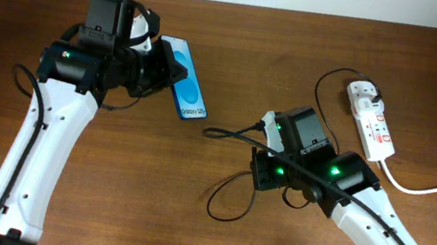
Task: Plug charger to phone and switch on socket
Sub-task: 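Carry the cable end with the right gripper toward the phone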
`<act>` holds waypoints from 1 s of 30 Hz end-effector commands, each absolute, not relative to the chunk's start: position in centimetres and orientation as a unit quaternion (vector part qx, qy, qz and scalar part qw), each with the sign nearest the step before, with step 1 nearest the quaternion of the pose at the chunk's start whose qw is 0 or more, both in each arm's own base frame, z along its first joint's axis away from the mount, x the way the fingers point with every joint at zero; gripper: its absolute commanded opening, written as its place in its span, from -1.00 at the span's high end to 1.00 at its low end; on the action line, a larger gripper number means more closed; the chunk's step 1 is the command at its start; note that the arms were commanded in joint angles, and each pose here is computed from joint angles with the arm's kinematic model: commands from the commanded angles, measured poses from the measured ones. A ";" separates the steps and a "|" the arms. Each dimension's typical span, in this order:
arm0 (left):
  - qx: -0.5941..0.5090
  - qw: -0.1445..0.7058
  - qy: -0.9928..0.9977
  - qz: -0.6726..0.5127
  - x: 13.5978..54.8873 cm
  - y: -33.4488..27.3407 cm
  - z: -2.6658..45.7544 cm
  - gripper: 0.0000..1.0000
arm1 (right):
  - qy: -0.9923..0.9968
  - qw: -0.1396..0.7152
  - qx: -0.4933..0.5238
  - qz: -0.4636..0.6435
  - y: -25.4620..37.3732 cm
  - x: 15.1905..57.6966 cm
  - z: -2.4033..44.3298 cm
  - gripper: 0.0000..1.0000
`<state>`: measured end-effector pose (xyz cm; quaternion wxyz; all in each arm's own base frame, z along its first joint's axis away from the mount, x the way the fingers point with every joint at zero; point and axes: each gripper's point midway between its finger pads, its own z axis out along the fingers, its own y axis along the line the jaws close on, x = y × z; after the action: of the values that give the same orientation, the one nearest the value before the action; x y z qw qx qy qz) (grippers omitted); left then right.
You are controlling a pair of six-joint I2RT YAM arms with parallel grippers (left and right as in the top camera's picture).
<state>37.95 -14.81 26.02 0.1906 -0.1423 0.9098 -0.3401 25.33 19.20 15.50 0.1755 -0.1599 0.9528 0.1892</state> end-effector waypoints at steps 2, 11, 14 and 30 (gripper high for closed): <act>-0.113 0.211 0.911 -0.337 38.2 -14.5 27.1 1.00 | 0.951 0.166 -0.182 0.186 19.5 25.0 14.2 0.91; -0.171 0.187 0.919 -0.301 37.5 -8.7 25.4 1.00 | 0.966 0.089 -0.162 0.181 21.3 26.8 6.3 0.85; -0.170 0.187 0.919 -0.301 37.5 -8.7 25.4 1.00 | 0.964 0.070 -0.163 0.199 22.5 27.2 4.1 0.78; -0.172 0.180 0.921 -0.300 37.2 -8.7 25.3 1.00 | 0.962 0.088 -0.153 0.207 23.0 29.6 6.8 -0.28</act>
<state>36.88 -8.54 24.04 0.1644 -0.1875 0.9233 -0.2922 28.41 22.73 5.22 0.0753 -0.1556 0.9645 0.1994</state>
